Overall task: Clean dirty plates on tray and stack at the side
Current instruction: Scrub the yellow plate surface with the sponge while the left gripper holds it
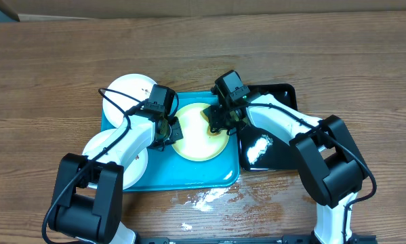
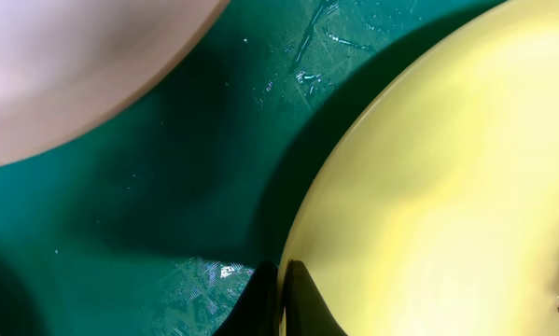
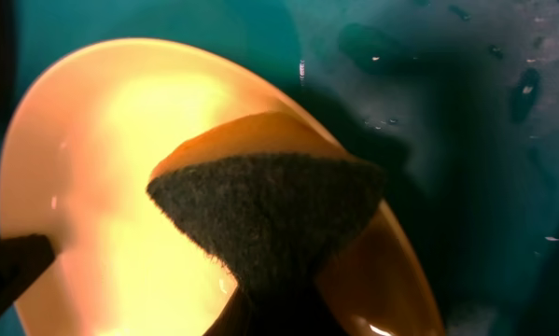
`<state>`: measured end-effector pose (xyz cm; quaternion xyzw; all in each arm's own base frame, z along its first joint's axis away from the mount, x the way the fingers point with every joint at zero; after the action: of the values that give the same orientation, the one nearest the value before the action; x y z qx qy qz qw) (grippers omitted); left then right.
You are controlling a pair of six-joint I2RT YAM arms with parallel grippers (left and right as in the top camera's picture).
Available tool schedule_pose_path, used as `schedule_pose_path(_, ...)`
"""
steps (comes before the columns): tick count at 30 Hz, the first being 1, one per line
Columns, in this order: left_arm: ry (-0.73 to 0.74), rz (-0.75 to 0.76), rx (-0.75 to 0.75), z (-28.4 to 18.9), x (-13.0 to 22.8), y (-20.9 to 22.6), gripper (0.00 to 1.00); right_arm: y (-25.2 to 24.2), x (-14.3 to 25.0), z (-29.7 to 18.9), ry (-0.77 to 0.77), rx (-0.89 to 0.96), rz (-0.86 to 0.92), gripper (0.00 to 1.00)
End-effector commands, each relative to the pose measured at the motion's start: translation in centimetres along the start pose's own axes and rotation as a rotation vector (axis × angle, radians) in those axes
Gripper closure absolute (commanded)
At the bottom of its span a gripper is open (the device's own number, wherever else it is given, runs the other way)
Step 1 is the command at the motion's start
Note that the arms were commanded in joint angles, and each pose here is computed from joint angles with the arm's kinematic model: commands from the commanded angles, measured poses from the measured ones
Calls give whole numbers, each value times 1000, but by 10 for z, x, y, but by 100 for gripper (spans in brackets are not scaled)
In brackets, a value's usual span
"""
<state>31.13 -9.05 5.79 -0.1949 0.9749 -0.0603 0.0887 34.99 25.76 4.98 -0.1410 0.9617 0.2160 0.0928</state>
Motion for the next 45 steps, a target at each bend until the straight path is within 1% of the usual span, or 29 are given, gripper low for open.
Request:
schedule_pose_path(1, -5, -30, -42, 6, -2, 6, 96, -11, 33, 25, 114, 0, 61, 96)
schedule_pose_path(7, -4, -30, -42, 6, -2, 6, 96, 10, 42, 32, 130, -15, 5, 96)
schedule_pose_path(10, -4, -30, -42, 6, -2, 6, 96, 22, 26, 24, 90, -32, -62, 96)
schedule_pose_path(14, -4, -30, -42, 6, -2, 6, 96, 26, 2, -3, 44, -27, -102, 96)
schedule_pose_path(17, -6, -30, -41, 6, -3, 6, 96, 17, -4, -7, 3, 74, -109, 96)
schedule_pose_path(22, -7, -30, -40, 6, -3, 5, 96, 0, -7, -8, -50, 295, -135, 96)
schedule_pose_path(24, -7, -30, -40, 6, -3, 5, 96, -4, -3, -5, -44, 319, -138, 96)
schedule_pose_path(28, -8, -30, -39, 6, -3, 5, 96, -10, 9, 7, -6, 318, -132, 96)
schedule_pose_path(30, -8, -30, -39, 6, -3, 5, 96, -8, 23, 16, 42, 273, -110, 96)
schedule_pose_path(38, -6, -29, -40, 6, -3, 6, 96, 6, 51, 29, 82, 277, 26, 96)
schedule_pose_path(40, -6, -30, -40, 6, -3, 6, 96, 12, 56, 31, 106, 235, 51, 96)
schedule_pose_path(42, -7, -30, -40, 6, -3, 6, 96, 22, 56, 33, 116, 163, 36, 96)
schedule_pose_path(45, -8, -30, -39, 6, -3, 5, 96, 28, 42, 28, 85, 140, -15, 96)
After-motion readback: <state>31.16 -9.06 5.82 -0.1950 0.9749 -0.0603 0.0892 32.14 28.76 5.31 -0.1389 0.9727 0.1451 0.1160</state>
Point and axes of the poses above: each gripper's point midway between its finger pads, its own z axis out along the fingers, its own y axis along the line the jaws close on, x = y × z, the point moved 5 cm from there along -z, back along the fingers, and after that the axes turned 7 degrees about -z, right-handed, at the moved point
